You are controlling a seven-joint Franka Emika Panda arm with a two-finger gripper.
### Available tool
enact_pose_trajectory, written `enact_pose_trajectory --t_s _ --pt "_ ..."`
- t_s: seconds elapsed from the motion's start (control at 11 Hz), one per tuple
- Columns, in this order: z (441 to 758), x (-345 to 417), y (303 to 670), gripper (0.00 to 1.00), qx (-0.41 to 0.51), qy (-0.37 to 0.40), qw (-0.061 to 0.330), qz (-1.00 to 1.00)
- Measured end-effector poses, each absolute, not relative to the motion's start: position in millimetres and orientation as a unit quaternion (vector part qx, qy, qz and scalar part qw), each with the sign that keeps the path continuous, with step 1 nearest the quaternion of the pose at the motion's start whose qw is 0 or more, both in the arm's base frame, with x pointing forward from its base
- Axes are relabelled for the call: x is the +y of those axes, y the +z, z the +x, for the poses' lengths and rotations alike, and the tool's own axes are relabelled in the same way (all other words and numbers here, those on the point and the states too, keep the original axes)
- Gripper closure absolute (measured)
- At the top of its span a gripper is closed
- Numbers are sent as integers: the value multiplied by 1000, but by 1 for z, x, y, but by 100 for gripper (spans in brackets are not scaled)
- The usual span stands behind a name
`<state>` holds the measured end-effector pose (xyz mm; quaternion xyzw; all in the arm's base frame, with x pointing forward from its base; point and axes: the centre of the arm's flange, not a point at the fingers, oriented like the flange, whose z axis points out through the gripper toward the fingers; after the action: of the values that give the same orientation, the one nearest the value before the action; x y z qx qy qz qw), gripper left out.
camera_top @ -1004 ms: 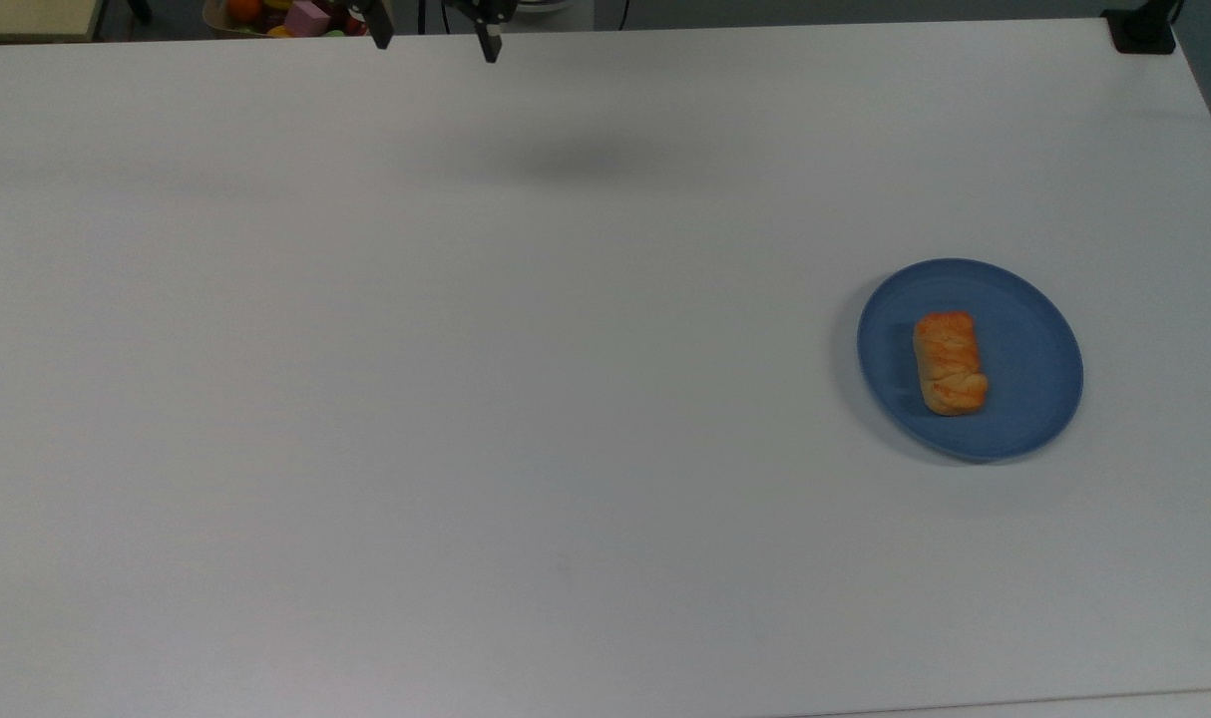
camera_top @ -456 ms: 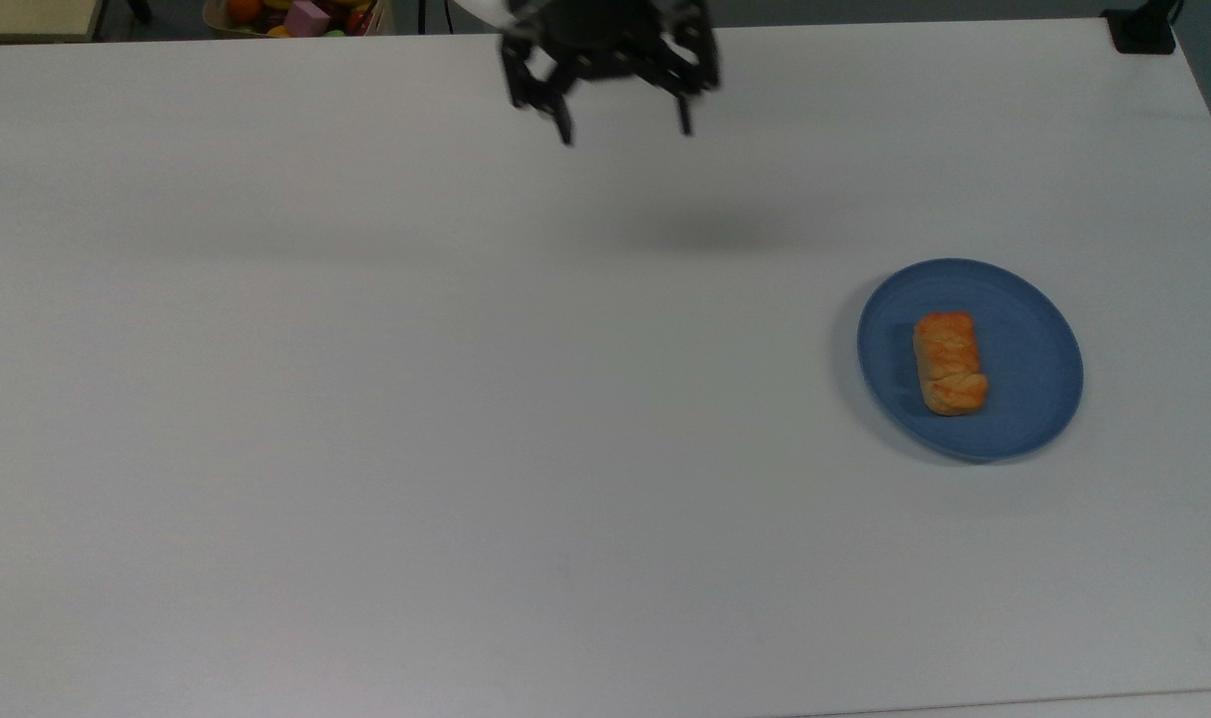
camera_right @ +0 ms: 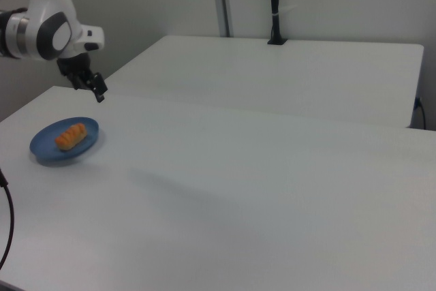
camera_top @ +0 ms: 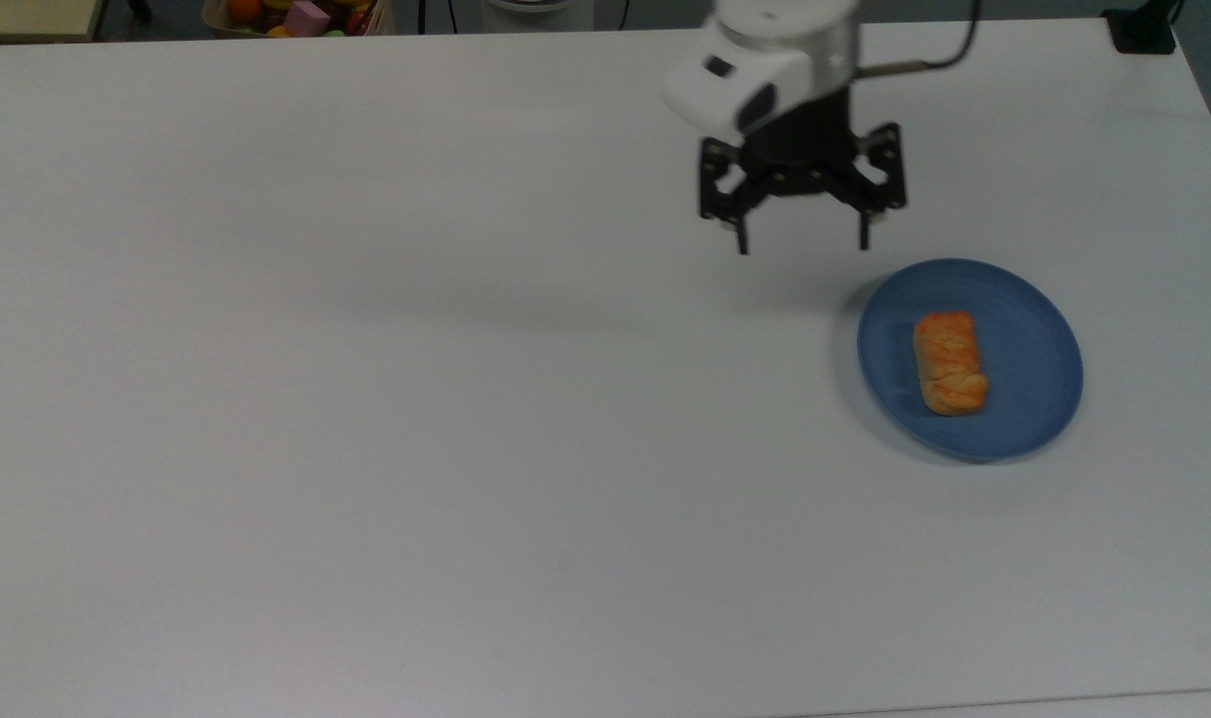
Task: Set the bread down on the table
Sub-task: 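Move the open gripper over the bread roll on the blue plate, then lower the gripper, close it on the bread roll and lift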
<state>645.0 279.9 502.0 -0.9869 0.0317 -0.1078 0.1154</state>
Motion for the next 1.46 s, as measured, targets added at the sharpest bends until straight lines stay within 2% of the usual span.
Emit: enact_pose_trajectory --t_s 0.27,0.64,1.1,1.28,1.37,1.46 --pt "647 354 468 0 28 -124 95 -987" --pt "625 438 398 0 -7 -148 64 -987" --pt "621 459 336 0 -14 -131 41 -990" --pt "619 463 326 4 -14 -129 35 -991" --pt "616 469 322 15 -19 -132 34 -990" --pt "613 475 320 16 -21 -138 35 -990"
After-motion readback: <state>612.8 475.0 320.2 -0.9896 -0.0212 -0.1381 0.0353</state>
